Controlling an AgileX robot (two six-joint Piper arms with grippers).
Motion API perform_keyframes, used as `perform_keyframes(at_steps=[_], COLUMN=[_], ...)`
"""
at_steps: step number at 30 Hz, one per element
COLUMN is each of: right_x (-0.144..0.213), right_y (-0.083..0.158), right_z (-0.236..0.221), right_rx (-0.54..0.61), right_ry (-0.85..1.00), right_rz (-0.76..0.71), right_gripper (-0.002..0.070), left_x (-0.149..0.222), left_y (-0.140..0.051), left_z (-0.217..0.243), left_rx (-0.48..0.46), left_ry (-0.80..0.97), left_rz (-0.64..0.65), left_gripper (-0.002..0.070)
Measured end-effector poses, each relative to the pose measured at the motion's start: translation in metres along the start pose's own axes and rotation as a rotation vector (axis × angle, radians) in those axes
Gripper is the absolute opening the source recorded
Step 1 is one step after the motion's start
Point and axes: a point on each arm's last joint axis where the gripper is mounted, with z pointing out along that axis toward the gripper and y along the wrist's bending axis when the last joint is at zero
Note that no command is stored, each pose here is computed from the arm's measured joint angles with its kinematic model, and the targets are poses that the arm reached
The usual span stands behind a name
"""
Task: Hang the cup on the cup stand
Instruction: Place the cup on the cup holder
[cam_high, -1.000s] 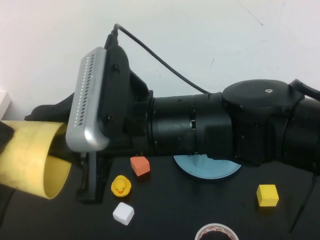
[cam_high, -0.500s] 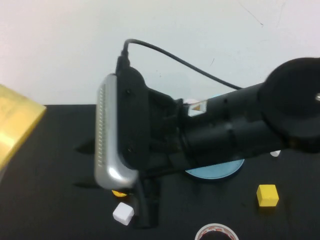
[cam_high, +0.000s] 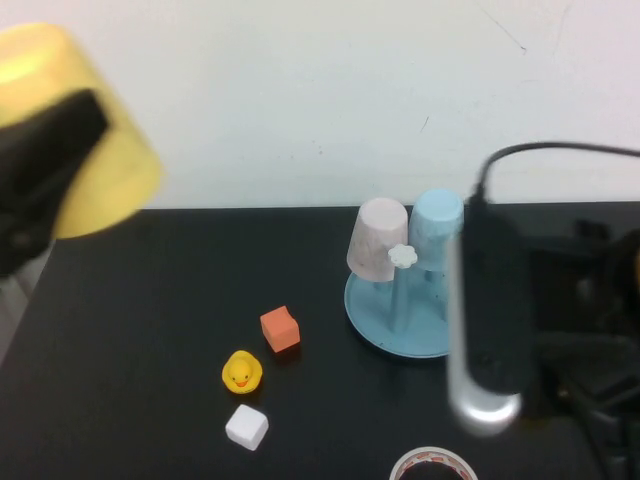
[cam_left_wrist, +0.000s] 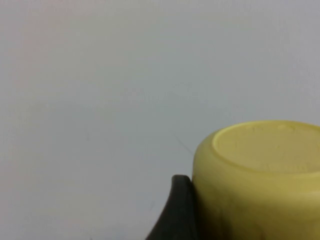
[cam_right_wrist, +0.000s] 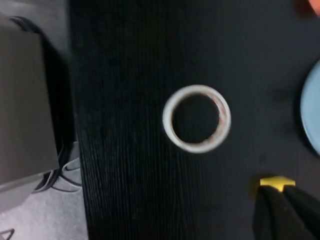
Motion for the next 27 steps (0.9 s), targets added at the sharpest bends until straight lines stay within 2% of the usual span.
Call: perform_keyframes(at_steps=[7, 13, 16, 20, 23, 27], right_x=[0.042, 0.092, 0.108, 0.123, 0.127, 0.127], right_y=[0.023, 0.051, 0.061, 0.071, 0.074, 0.074], right_z=[-0.014, -0.008, -0.003, 0.003, 0.003, 0.002], right_rx=[0.047, 0.114, 0.118, 0.098, 0.089, 0.089], right_ry=[0.02, 0.011, 0.014, 0.064, 0.089, 0.085], right_rz=[0.148, 0.33, 0.384, 0.408, 0.413, 0.414], right_gripper=[0.0008, 0.0007, 0.0005, 0.0001, 0.0001, 0.0], left_x=[0.025, 0.054, 0.069, 0.097, 0.122, 0.155], left_y=[0.009, -0.011, -0.021, -0.026, -0.022, -0.007], left_z=[0.068, 0.12, 0.148, 0.188, 0.217, 0.254], left_rx=[0.282, 0.502, 0.548, 0.567, 0.565, 0.49], left_ry=[0.152, 0.187, 0.206, 0.266, 0.327, 0.414], left_rz=[0.169, 0.367, 0.409, 0.39, 0.309, 0.16], left_gripper=[0.0587, 0.0587, 0.0587, 0.0587, 0.0587, 0.0587])
